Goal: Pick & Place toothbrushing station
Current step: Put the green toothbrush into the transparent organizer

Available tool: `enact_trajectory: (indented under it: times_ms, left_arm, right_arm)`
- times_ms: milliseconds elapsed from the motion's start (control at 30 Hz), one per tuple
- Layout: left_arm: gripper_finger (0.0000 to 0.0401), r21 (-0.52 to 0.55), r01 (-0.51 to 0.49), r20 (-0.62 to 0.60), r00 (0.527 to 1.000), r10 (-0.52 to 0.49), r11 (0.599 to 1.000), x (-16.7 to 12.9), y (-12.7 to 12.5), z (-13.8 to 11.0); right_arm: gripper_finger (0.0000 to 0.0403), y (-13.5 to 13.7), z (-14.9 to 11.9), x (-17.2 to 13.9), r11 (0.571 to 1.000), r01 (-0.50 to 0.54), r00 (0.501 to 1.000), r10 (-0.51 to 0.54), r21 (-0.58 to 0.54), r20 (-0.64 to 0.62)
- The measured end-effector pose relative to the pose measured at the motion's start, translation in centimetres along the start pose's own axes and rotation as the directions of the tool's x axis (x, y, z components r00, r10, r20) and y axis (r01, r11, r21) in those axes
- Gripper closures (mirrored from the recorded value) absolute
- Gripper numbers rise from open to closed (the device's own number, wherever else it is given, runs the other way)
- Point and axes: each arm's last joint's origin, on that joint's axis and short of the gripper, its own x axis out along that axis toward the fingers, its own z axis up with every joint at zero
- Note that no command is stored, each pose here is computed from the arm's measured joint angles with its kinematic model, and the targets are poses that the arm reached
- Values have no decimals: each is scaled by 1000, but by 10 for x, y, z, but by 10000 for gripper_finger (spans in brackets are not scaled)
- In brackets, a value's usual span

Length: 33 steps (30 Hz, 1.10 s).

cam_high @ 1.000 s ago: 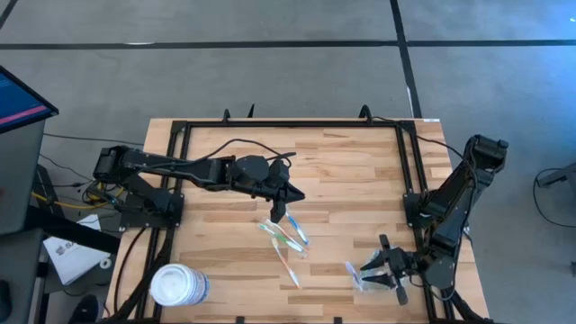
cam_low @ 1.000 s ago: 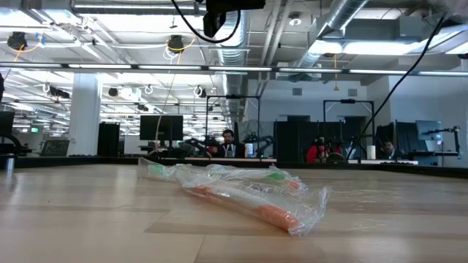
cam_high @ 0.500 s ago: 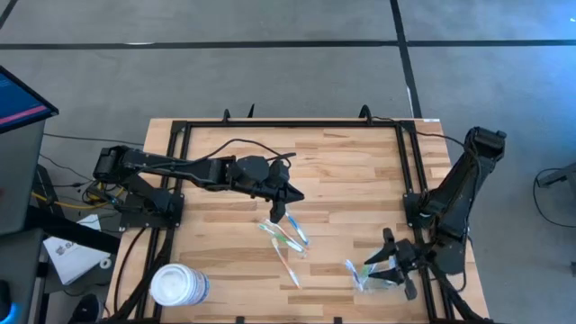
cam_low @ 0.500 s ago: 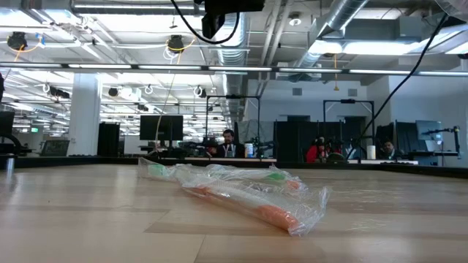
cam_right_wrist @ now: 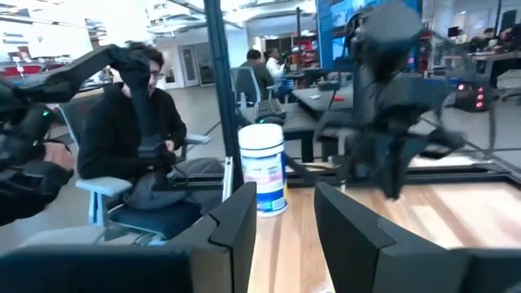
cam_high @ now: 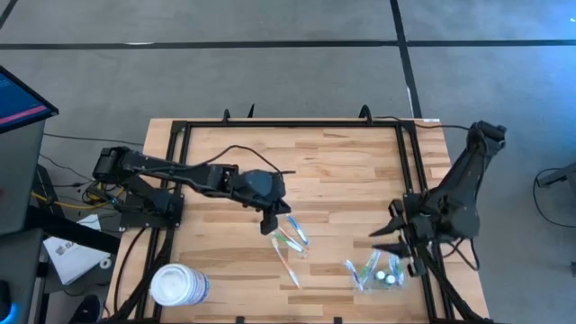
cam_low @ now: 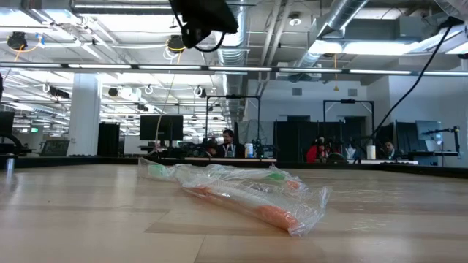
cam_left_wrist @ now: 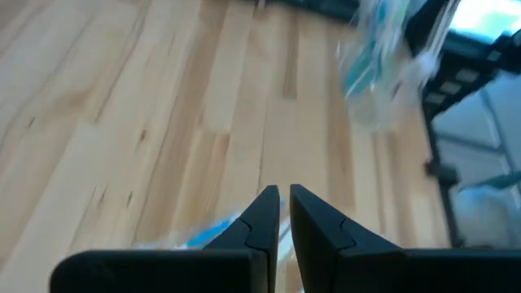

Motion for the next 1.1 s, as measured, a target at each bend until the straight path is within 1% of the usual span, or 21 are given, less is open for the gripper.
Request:
enact_trajectory:
  times_ms: [100,200,267,333,467,567,700,767,900,967,1100]
  left_arm:
    - [375,24,-16,-47,999,17,1000,6,1,-14]
    - [375,30,-31,-105,994,34,999,10,5,-33]
    - [375,32,-42,-120,992,45,999,12,8,-42]
    - [375,36,-71,-160,984,76,997,13,13,-56]
    - [375,36,-104,-167,980,109,994,11,19,-71]
    - [375,49,-140,-191,971,147,989,9,24,-86]
    - [375,46,-174,-193,965,180,984,5,29,-102]
    - [374,50,-178,-206,961,185,983,5,32,-111]
    - [358,58,-185,-209,959,193,981,9,36,-127]
    - [344,61,-190,-210,957,199,980,11,39,-135]
    - [311,85,-192,-218,954,207,978,12,40,-145]
  right_arm:
    - [287,-10,4,3,1000,-10,1000,10,-4,0]
    - [287,-21,6,6,1000,-16,1000,16,-10,-2]
    - [287,-28,7,8,1000,-14,1000,14,-15,-5]
    - [287,-35,9,11,1000,-4,1000,4,-5,-7]
    - [287,-49,8,15,1000,15,999,-14,19,-38]
    - [287,-59,6,23,999,40,995,-38,20,-92]
    - [286,-69,14,31,999,44,990,-40,30,-139]
    - [286,-73,18,33,998,61,985,-57,22,-160]
    - [286,-83,25,35,992,122,972,-120,0,-203]
    - [286,-85,27,36,990,140,969,-138,-2,-203]
    - [286,-88,29,37,993,116,972,-112,9,-205]
